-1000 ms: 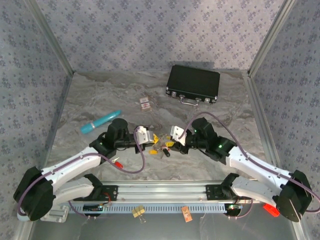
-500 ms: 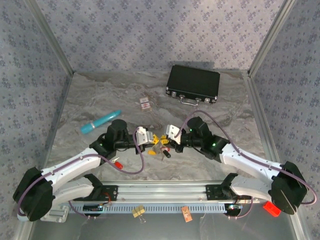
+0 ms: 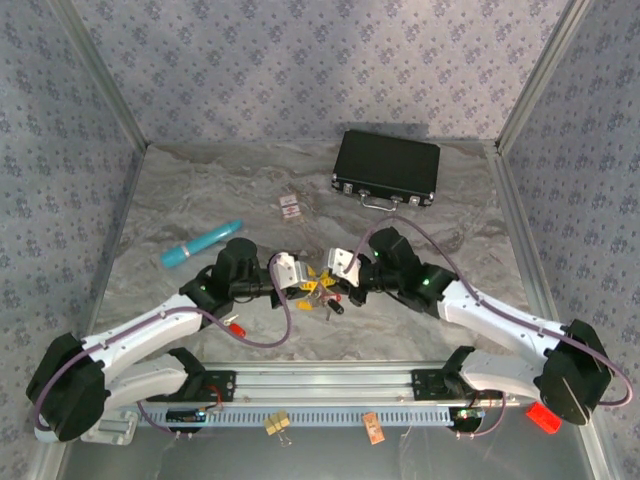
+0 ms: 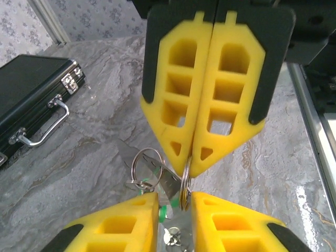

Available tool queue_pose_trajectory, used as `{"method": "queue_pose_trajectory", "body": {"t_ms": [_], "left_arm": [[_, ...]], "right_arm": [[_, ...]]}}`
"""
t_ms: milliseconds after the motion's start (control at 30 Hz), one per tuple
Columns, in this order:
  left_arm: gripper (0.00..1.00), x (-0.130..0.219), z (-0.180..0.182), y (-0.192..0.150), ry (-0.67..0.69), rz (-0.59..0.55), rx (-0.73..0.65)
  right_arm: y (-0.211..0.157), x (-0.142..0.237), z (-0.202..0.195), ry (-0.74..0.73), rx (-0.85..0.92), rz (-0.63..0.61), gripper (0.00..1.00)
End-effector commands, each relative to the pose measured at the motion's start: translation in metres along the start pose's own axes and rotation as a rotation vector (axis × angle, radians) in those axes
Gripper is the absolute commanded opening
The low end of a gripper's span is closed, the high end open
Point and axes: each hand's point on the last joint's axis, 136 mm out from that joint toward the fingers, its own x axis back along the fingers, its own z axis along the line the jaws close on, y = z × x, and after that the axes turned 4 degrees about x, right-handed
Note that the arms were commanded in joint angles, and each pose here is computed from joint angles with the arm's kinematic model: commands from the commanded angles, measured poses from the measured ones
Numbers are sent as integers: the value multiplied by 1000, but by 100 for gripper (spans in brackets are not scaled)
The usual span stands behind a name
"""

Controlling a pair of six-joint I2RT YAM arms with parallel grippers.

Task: Put the keys on the keyring

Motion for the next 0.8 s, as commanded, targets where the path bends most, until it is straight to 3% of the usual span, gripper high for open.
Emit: {"method": "queue_pose_trajectory", "body": {"t_ms": [0, 133, 367, 633, 767], "left_arm": [[24, 5, 3, 11, 17, 16, -31], [24, 6, 3, 12, 9, 25, -41], [23, 5, -6, 15, -45, 16, -48], [15, 5, -9, 18, -67, 8, -54], [6, 5, -11, 18, -79, 4, -54]], "right_arm": [[-7, 5, 2, 29, 8, 119, 0], [-11, 6, 2, 47, 15, 200, 0], [3, 2, -1, 55, 59, 202, 0], [10, -2, 1, 77, 70, 198, 0], [11, -1, 0, 76, 72, 203, 0]]}}
